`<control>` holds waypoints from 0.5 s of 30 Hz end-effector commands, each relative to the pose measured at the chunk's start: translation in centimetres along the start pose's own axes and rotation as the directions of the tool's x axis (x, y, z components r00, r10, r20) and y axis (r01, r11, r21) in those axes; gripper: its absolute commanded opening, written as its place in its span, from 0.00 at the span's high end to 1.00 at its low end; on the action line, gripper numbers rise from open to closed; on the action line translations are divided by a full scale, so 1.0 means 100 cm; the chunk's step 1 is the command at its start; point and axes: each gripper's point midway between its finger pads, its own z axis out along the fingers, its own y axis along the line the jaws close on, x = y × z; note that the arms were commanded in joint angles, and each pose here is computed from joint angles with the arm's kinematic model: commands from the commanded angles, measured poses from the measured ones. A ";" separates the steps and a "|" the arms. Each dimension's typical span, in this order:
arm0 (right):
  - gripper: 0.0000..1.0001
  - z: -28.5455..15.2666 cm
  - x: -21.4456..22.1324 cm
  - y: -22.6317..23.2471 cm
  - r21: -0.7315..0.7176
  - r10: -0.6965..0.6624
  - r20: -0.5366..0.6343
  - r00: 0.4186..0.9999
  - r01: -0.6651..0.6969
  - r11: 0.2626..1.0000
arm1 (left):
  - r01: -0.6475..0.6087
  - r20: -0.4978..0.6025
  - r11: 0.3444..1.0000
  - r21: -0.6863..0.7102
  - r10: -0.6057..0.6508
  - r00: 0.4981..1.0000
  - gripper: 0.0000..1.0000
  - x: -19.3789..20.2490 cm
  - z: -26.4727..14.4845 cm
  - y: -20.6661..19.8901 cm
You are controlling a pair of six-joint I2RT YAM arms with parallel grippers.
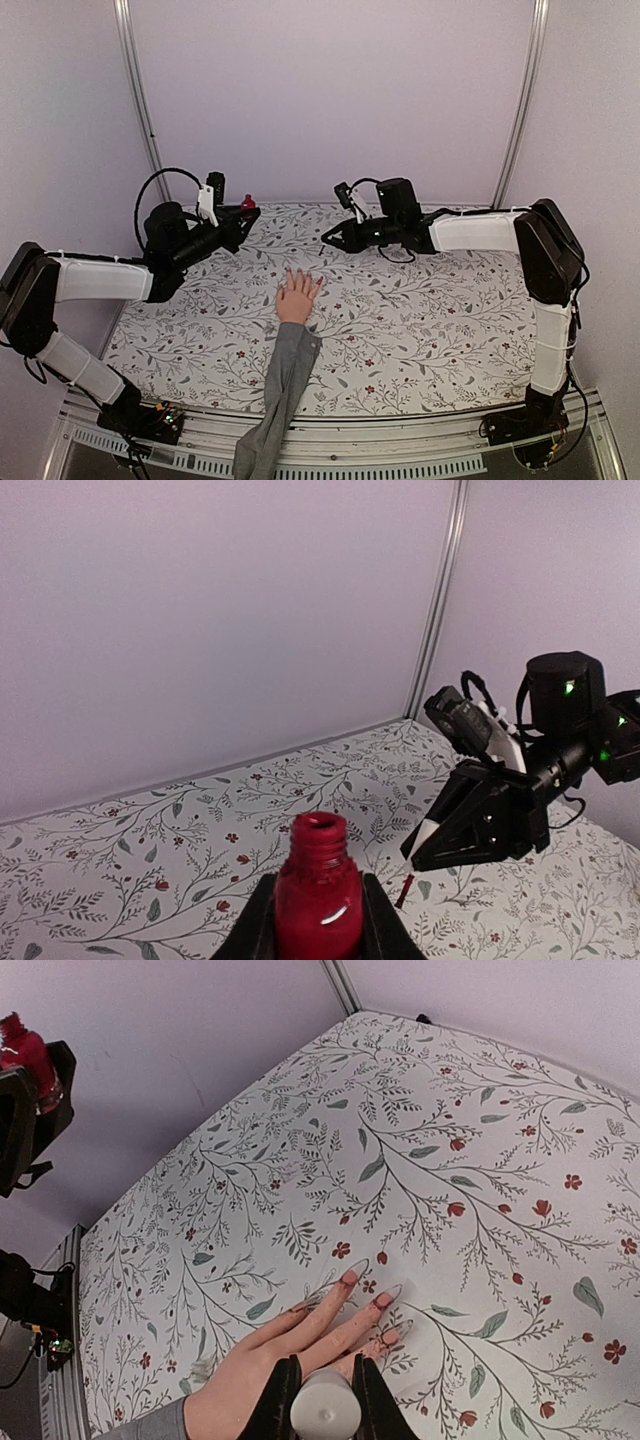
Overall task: Paint the nails
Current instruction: Paint the nail polish on the nail.
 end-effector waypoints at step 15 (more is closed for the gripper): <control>1.00 0.020 0.072 -0.024 0.210 -0.016 -0.264 0.964 0.074 0.975 | -0.010 0.024 1.000 -0.011 0.010 1.000 1.00 -0.007 0.000 0.005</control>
